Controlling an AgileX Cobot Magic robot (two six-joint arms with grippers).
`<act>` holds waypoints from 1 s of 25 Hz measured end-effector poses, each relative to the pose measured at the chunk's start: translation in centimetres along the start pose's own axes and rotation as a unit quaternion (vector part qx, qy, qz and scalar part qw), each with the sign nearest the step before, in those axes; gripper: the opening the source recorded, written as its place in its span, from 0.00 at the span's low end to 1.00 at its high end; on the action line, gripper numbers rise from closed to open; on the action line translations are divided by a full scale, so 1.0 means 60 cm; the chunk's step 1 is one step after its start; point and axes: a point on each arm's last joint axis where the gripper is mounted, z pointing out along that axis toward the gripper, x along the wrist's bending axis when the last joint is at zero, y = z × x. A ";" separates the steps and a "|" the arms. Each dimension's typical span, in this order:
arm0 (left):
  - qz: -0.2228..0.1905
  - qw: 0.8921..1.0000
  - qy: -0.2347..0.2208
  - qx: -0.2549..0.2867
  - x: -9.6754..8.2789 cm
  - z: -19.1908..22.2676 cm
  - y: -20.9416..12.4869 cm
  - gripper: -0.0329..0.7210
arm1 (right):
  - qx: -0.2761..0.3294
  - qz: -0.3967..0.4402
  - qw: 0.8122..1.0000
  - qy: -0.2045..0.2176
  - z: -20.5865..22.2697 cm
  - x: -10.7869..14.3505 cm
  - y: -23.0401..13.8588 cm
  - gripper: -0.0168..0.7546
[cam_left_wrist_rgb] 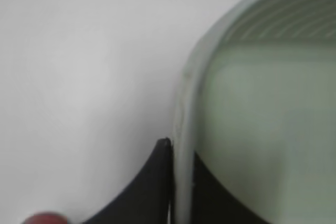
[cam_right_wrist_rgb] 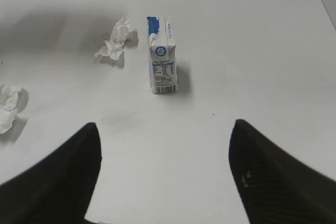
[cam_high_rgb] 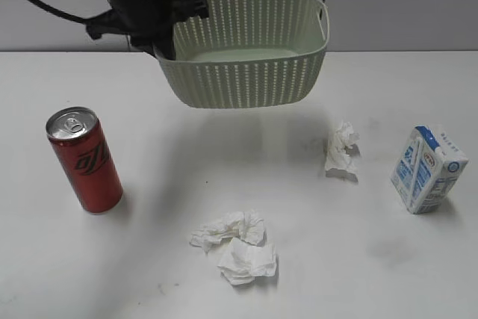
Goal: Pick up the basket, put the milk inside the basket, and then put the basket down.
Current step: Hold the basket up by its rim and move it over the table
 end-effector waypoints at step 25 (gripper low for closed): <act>-0.023 0.994 0.032 0.105 -0.042 -0.098 -0.204 0.05 | 0.000 0.000 1.000 0.000 0.000 0.000 0.000 0.76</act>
